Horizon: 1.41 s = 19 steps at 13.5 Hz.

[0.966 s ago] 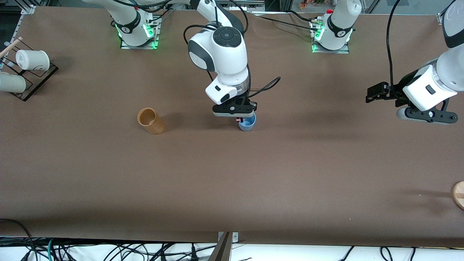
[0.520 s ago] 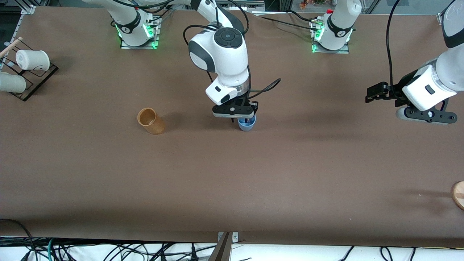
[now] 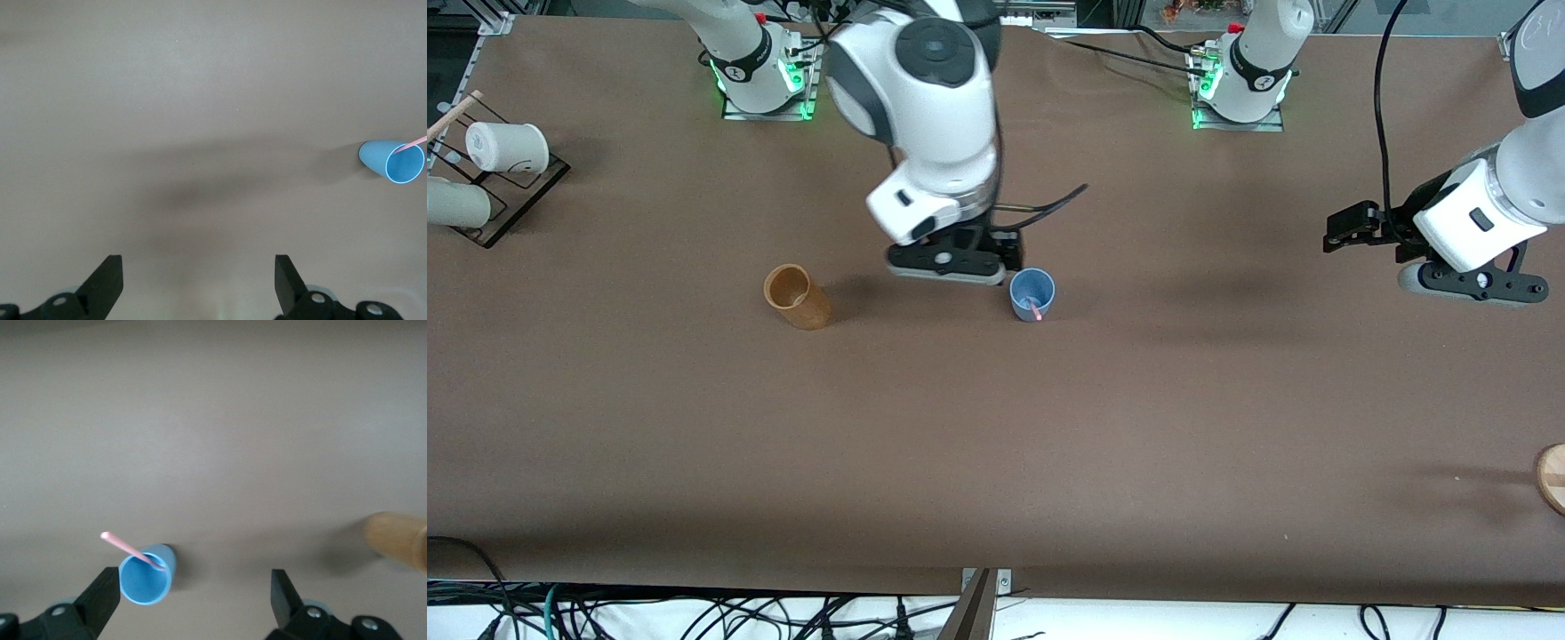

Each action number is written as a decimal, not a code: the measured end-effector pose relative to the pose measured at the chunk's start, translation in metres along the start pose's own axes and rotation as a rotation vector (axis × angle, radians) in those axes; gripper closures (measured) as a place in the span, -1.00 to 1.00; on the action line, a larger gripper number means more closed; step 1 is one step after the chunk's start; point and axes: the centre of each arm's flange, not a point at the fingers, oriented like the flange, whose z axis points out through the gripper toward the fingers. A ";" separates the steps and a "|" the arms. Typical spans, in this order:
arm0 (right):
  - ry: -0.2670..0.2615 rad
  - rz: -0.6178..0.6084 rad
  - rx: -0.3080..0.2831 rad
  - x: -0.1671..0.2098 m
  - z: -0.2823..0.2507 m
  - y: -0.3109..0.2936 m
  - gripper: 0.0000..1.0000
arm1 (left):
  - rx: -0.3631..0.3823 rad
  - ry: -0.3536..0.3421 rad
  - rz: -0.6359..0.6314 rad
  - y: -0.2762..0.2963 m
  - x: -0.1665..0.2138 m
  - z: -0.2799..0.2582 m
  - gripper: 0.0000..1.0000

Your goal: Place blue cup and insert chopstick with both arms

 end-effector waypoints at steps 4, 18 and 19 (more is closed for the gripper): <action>-0.048 -0.048 0.025 0.055 -0.051 0.103 -1.00 | 0.000 0.000 0.000 0.000 0.000 0.000 -1.00; -0.172 -0.145 0.031 0.035 -0.128 0.331 -1.00 | 0.000 0.007 0.000 0.000 0.001 0.000 -1.00; -0.176 -0.145 0.030 0.036 -0.126 0.331 -1.00 | 0.000 0.007 0.000 0.000 0.001 0.000 -1.00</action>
